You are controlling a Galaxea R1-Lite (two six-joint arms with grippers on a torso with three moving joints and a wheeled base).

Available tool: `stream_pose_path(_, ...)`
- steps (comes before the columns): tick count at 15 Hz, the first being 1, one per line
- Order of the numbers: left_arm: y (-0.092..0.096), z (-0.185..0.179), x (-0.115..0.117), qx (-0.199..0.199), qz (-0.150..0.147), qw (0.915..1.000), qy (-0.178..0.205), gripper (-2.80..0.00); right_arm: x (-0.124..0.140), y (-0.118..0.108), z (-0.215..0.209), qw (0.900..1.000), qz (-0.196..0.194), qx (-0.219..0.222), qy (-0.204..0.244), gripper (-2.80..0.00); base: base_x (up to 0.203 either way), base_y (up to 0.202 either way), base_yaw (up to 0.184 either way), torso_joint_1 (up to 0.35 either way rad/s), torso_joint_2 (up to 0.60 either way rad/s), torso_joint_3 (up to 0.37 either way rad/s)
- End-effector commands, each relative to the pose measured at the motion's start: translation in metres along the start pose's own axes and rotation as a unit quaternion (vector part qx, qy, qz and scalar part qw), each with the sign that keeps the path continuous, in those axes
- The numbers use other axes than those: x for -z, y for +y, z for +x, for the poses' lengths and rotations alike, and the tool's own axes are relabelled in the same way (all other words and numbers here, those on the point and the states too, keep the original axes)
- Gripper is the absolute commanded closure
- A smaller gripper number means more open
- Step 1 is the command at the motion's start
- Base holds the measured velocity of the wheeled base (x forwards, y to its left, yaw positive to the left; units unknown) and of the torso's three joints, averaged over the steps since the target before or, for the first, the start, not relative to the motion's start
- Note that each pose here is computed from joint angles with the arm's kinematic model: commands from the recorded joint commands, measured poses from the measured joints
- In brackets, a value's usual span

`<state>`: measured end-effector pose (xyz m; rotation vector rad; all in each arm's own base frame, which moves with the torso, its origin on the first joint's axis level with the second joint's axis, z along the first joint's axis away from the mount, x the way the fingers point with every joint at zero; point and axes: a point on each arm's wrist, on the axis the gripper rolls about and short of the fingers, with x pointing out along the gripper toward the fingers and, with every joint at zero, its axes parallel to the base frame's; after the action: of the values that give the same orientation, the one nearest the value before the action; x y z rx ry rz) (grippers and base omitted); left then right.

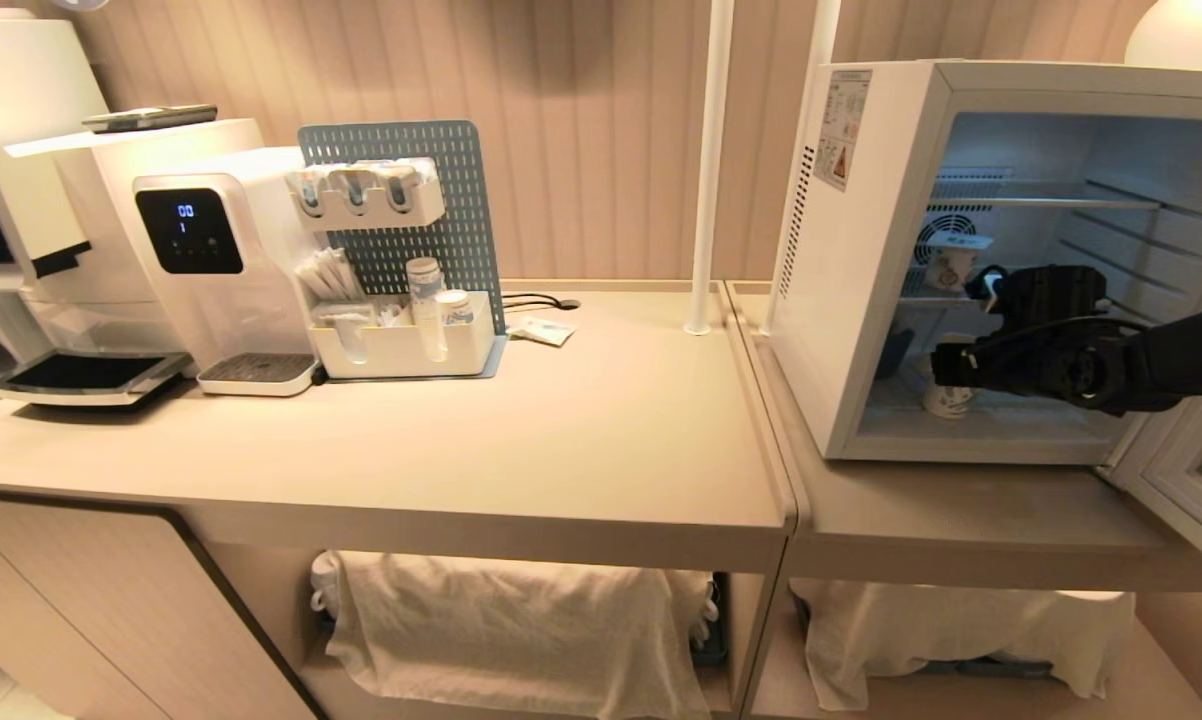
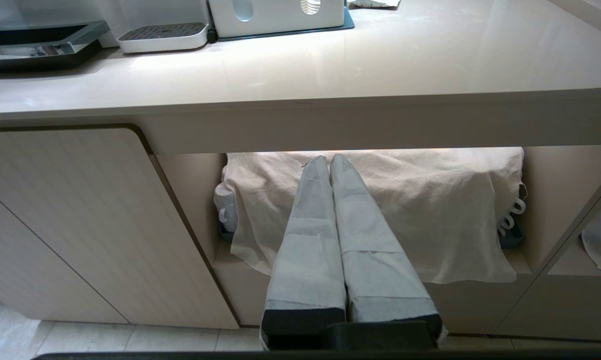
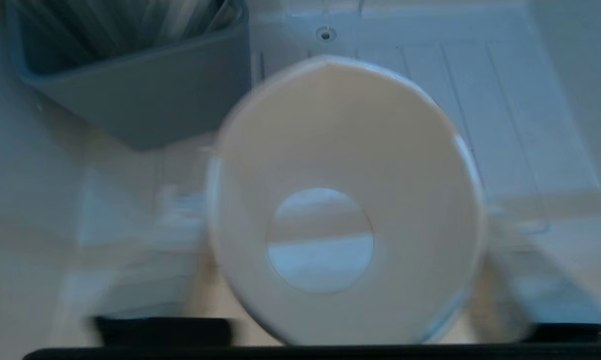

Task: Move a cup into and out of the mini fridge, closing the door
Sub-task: Take the paper cup out of the freezer

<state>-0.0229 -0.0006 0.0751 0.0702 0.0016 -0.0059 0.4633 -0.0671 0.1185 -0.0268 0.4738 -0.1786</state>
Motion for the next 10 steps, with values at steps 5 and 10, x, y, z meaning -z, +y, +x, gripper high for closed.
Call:
stream_pose_path(5,0.0,0.0,0.0,0.0,0.0,1.0,0.001,0.0,-0.004,0.0,-0.007,1.0,-0.013,0.002,-0.004,0.0,0.0,0.0,0.0,0.0,0.0,0.0)
stream_pose_path(10,0.0,0.0,0.0,0.0,0.0,1.0,0.001,0.0,-0.009,-0.001,-0.019,1.0,-0.014,0.002,-0.006,0.0,0.0,0.0,0.0,0.0,0.0,0.0)
